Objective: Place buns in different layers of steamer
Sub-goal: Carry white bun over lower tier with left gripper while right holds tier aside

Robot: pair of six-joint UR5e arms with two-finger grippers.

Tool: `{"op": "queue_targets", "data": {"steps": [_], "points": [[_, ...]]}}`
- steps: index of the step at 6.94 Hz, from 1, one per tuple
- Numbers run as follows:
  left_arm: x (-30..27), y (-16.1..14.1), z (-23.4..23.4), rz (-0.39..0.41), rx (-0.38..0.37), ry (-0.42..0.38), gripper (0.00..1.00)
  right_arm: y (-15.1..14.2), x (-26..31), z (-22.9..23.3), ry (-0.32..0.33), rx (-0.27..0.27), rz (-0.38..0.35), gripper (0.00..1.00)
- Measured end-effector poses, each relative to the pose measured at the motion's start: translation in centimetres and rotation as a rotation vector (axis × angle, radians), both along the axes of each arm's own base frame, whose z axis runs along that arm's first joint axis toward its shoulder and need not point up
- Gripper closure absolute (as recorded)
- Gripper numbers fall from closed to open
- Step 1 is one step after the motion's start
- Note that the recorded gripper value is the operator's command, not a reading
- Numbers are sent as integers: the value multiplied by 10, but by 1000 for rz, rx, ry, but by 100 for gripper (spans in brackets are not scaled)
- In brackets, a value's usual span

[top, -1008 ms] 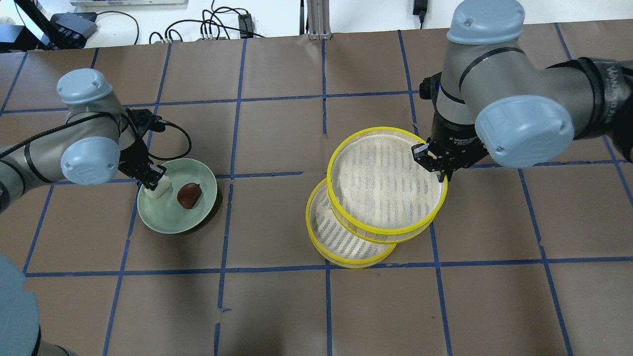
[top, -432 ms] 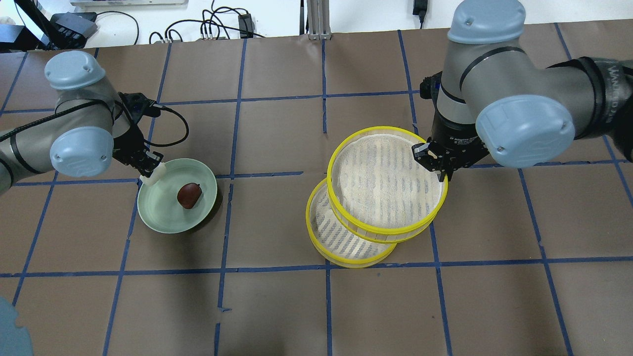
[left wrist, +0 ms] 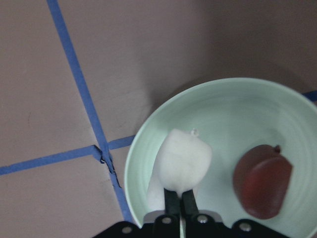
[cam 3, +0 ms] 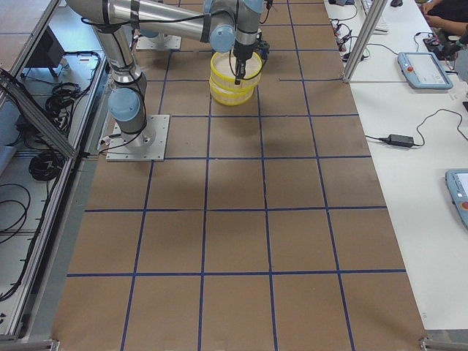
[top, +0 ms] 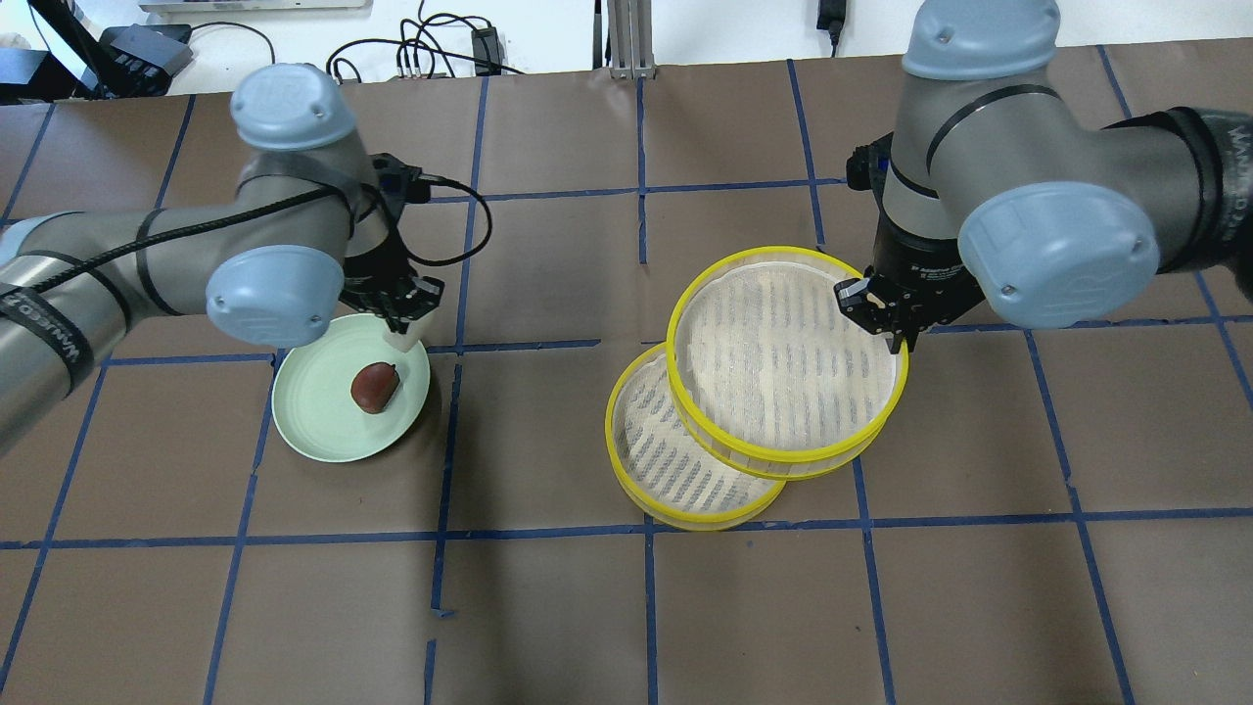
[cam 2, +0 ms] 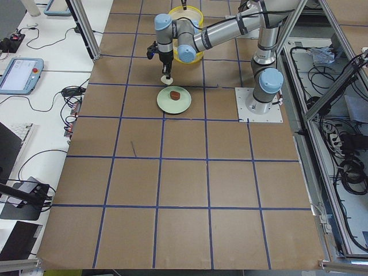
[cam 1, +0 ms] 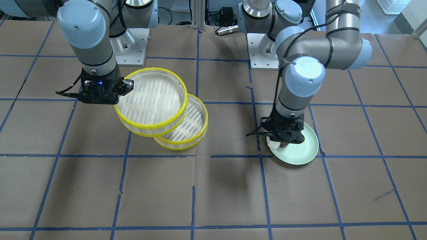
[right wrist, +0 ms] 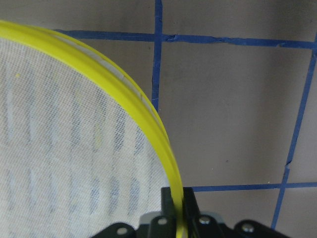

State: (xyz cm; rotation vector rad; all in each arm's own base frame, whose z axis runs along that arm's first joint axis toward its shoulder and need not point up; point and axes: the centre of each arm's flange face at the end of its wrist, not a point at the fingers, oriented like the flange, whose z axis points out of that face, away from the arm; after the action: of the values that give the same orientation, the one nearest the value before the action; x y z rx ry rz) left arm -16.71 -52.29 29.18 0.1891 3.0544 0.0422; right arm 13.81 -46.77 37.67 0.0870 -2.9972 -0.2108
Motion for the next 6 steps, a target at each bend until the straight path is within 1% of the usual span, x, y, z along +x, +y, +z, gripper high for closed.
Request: {"op": "queue_targets", "data": {"steps": [1, 2, 3, 4, 5, 6], "points": [[-61, 18, 0, 75, -1, 77, 97, 2, -27, 12, 18, 8, 27, 89], [-111, 35, 1, 138, 15, 149, 96, 4, -58, 24, 27, 23, 60, 89], [-147, 48, 2, 172, 38, 202, 93, 5, -86, 29, 29, 41, 88, 89], [-171, 57, -4, 194, 64, 237, 59, 6, -106, 32, 32, 56, 113, 89], [-186, 62, -13, 206, 84, 254, 1, 7, -115, 34, 35, 66, 131, 89], [-194, 64, -22, 210, 99, 257, 0, 7, -118, 36, 38, 68, 139, 90]]}}
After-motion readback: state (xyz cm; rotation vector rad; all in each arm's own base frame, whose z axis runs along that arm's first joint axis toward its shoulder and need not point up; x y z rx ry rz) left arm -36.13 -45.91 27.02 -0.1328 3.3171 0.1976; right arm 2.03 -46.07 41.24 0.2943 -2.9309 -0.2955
